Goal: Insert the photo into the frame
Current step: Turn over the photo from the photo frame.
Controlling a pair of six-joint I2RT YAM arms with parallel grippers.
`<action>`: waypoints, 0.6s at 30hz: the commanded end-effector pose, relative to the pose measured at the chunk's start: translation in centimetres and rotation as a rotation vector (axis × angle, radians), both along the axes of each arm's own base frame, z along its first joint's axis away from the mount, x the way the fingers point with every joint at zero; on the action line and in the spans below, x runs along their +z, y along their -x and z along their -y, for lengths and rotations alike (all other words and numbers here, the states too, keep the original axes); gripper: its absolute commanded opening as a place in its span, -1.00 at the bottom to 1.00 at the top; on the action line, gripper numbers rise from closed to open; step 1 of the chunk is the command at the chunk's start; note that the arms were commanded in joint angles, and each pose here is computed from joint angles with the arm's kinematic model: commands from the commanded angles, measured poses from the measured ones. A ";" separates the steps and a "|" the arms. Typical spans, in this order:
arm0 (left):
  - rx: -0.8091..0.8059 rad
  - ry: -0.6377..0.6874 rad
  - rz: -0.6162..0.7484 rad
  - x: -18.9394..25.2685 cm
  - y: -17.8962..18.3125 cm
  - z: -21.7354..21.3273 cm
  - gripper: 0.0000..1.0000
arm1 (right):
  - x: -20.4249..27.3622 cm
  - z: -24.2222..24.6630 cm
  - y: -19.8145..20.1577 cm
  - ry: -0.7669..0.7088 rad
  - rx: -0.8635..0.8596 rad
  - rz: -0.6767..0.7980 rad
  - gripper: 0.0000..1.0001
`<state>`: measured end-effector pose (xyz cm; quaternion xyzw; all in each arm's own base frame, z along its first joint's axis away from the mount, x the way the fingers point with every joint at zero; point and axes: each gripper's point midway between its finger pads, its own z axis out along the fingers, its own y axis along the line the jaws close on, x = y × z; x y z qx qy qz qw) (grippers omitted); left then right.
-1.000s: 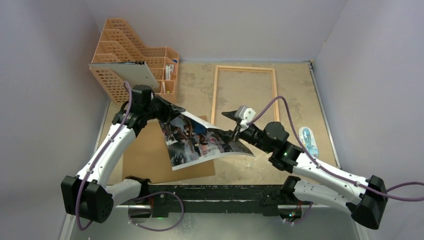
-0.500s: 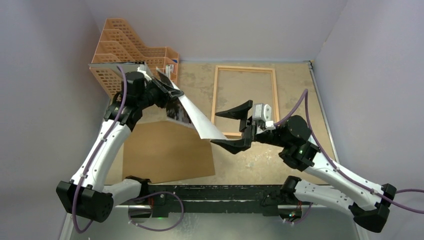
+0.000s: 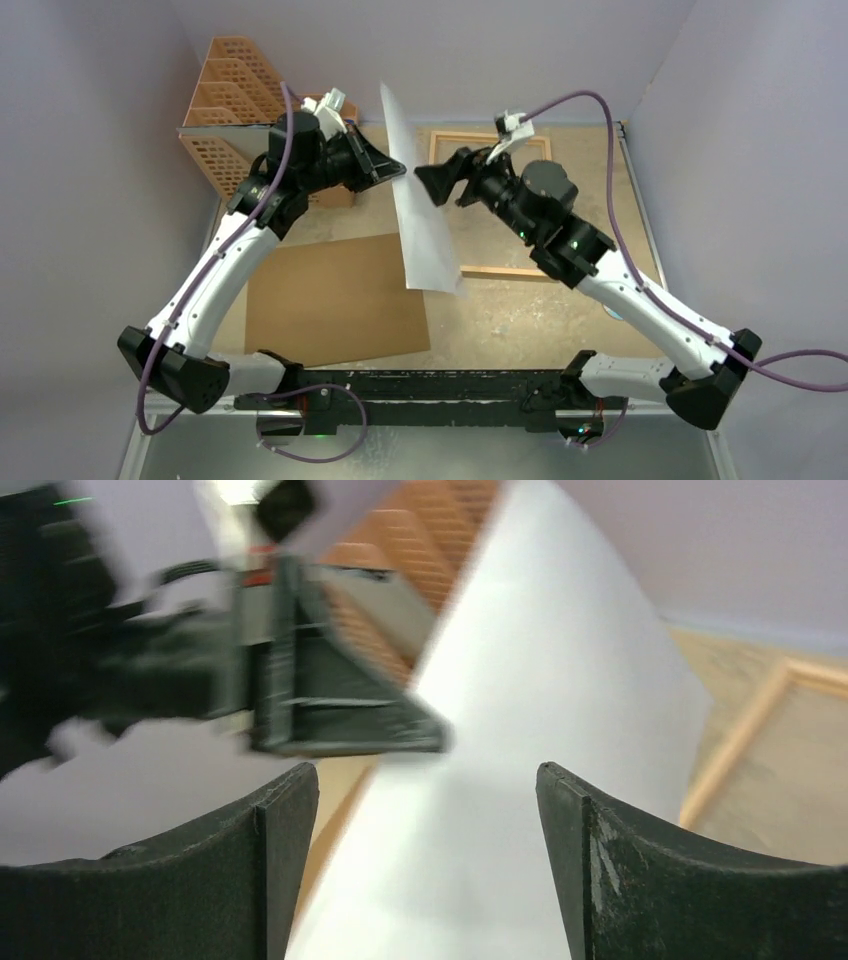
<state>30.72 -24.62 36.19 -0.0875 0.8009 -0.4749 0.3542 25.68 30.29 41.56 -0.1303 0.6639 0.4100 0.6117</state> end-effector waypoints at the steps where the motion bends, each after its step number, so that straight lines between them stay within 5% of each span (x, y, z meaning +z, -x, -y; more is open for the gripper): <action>1: -0.076 -0.077 0.196 3.0 -1.5 0.6 -1.00 | -3.8 5.0 -5.8 -0.004 -0.253 -0.256 0.62; 10: -0.136 -0.138 0.243 2.1 -6.0 3.0 -1.00 | -7.7 12.1 -10.4 0.011 -0.500 -0.336 0.61; 18: -0.243 -0.087 0.242 0.6 -9.5 7.2 -1.00 | -11.0 15.8 -9.1 0.067 -0.579 -0.372 0.61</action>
